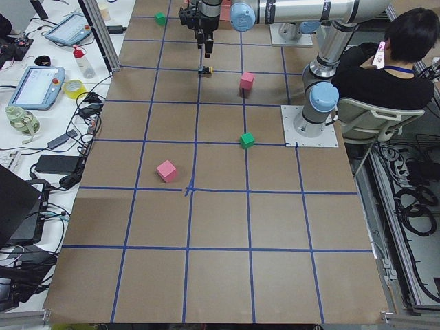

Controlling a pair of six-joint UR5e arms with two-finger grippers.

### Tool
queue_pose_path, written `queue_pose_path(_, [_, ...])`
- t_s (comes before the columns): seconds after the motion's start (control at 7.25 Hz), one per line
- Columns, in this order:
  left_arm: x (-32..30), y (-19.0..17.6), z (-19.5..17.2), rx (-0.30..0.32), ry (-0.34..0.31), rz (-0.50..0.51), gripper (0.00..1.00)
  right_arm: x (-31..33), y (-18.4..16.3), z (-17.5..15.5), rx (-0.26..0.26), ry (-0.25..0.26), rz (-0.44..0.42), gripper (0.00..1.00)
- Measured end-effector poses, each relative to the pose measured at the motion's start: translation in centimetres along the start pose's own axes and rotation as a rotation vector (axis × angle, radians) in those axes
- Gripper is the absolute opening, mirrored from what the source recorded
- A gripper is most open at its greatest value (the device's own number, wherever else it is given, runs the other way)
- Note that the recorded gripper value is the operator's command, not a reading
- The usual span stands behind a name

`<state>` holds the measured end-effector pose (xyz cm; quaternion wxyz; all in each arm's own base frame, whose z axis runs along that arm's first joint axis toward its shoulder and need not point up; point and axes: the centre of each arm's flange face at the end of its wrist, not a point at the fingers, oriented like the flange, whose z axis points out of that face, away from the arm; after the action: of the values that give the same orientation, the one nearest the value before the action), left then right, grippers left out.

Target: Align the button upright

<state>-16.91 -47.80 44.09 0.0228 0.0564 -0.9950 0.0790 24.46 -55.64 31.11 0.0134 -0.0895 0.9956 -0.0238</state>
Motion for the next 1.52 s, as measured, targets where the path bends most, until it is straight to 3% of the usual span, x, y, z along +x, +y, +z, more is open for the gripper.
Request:
queue_pose_path(0.41, [4.2,5.0,7.2,0.221,-0.009,0.02,1.0,9.3,3.4,-10.4,-0.017,0.007,0.098,1.0])
queue_pose_path(0.83, [9.1,9.3,14.2,0.375,-0.004,-0.056,1.0,9.9,6.1,-19.6,0.006,0.019,0.12,1.0])
queue_pose_path(1.1, [12.4,11.1,18.9,0.447,-0.003,-0.061,1.0,9.7,6.7,-21.6,0.026,0.028,0.127,1.0])
queue_pose_path(1.52, [16.2,12.8,25.7,0.519,0.014,-0.013,1.0,9.2,6.9,-21.5,0.022,0.026,0.121,1.0])
